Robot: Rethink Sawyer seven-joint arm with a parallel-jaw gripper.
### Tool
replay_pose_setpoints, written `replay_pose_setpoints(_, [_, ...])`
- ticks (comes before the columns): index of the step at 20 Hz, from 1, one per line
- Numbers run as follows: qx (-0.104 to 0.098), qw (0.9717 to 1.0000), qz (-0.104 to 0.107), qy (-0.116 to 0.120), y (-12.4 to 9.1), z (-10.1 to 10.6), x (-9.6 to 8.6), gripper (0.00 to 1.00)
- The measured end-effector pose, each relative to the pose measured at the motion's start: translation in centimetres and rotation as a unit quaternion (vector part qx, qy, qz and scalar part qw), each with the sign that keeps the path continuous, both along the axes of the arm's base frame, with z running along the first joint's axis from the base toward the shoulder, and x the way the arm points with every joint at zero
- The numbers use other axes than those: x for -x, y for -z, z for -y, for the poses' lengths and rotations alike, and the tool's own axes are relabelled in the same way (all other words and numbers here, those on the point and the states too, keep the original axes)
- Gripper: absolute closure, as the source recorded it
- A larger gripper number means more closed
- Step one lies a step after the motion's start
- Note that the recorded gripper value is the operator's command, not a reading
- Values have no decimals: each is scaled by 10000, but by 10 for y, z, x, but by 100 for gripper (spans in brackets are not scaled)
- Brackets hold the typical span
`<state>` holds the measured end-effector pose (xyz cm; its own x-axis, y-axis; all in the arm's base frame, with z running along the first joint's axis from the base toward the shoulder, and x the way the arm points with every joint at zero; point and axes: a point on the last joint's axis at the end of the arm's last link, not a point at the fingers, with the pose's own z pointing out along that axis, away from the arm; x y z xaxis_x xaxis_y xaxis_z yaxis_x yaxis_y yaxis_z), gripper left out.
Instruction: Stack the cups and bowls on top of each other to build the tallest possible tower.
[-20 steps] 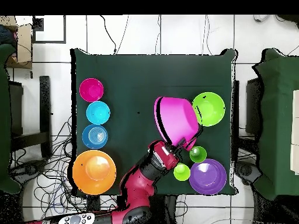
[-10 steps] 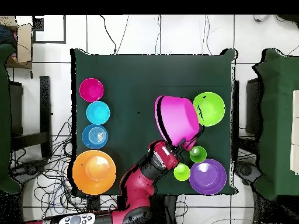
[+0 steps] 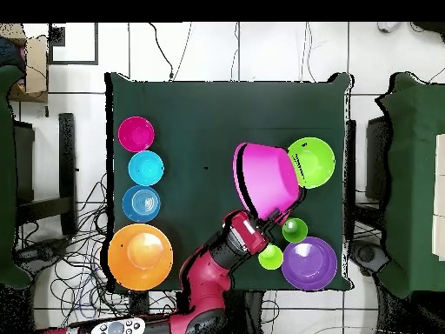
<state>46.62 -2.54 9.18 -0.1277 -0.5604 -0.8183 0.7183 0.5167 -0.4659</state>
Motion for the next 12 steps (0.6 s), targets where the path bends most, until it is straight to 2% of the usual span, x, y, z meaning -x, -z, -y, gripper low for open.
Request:
replay_pose_setpoints(10, [16,9998,213,-64,2,0,2,100])
replay_pose_setpoints(12, [28,9993,347,-106,0,-2,2,100])
